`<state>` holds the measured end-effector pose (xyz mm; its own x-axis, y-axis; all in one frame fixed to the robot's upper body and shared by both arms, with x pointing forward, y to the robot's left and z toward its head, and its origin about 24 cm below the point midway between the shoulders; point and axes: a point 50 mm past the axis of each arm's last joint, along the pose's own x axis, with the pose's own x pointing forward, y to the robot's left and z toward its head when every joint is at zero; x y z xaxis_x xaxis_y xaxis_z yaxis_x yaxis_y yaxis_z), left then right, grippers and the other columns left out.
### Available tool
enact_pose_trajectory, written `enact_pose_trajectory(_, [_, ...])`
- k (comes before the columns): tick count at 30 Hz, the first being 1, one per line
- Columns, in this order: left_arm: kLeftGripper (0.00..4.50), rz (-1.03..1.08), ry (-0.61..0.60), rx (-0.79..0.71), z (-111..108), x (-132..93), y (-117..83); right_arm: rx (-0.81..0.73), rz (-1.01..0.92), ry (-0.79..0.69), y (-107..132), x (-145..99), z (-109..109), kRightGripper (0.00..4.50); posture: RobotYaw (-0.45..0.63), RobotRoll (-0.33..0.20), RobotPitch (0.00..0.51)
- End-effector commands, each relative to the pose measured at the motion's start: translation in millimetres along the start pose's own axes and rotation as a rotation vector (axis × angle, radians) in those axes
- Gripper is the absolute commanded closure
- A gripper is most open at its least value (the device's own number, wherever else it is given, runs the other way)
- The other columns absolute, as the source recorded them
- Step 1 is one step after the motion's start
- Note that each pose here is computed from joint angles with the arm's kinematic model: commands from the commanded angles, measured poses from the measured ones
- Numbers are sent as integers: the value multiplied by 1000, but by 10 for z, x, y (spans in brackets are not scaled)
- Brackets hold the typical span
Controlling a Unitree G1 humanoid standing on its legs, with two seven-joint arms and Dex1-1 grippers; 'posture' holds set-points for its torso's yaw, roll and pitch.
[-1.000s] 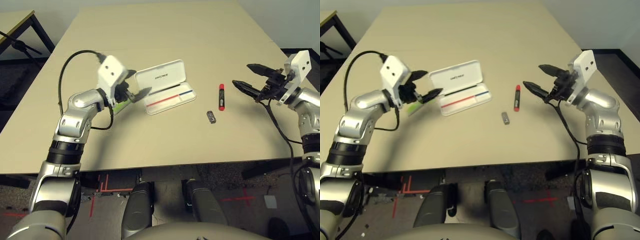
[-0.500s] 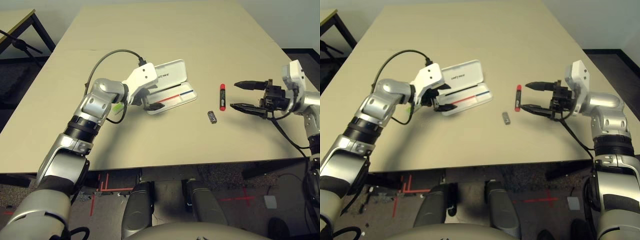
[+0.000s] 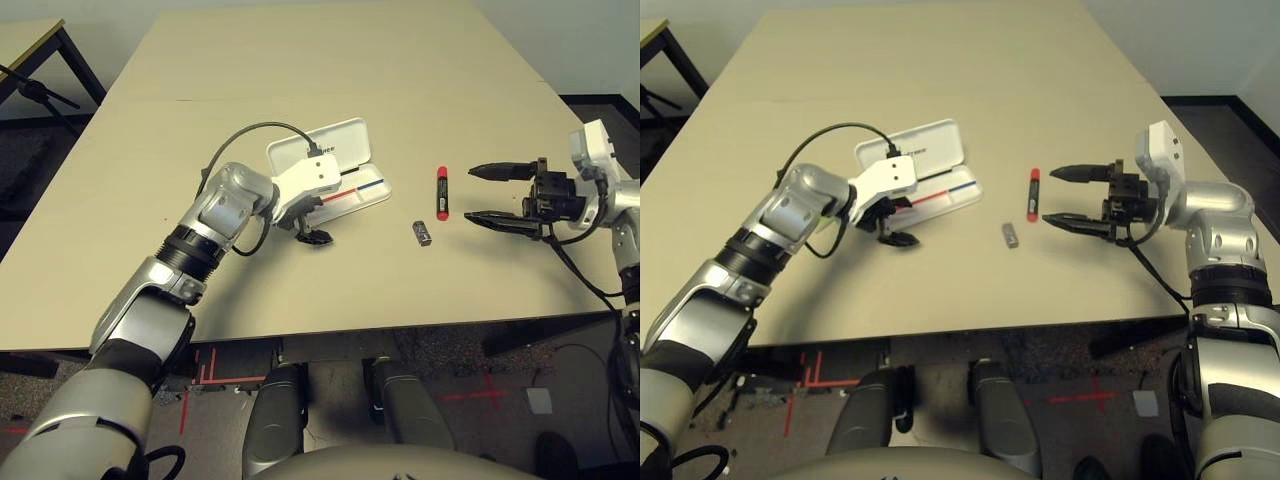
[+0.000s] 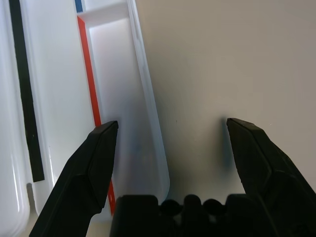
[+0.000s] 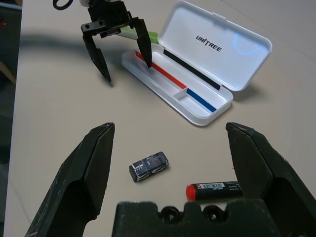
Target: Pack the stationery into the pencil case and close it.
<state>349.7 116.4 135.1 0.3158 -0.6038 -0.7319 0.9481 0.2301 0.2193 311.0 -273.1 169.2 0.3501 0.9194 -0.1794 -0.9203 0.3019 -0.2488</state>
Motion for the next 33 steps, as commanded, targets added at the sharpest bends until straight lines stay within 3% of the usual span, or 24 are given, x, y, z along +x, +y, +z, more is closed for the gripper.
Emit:
enact_pose_trajectory(1, [67,-7,39,-5,-18,42,11,1,16,5,-12,17,16,0,-96,0,119])
enact_pose_trajectory(4, [67,-31,67,12,-35,72,5,9,19,2,-18,17,31,0,-96,0,119])
enact_pose_trajectory(7, [618,-56,99,23,-77,82,-11,3,14,-5,-18,21,39,0,-99,0,114])
enact_pose_trajectory(17, [4340,-61,86,38,-59,41,-2,-1,-8,-18,-16,16,26,0,-98,0,108])
enact_pose_trajectory(29, [4466,-48,22,145,77,-113,-10,9,-31,-6,-35,-29,6,0,-86,0,104])
enact_pose_trajectory(33, [4466,-48,17,263,130,-241,-82,17,-47,8,-50,-76,-5,0,-79,0,107])
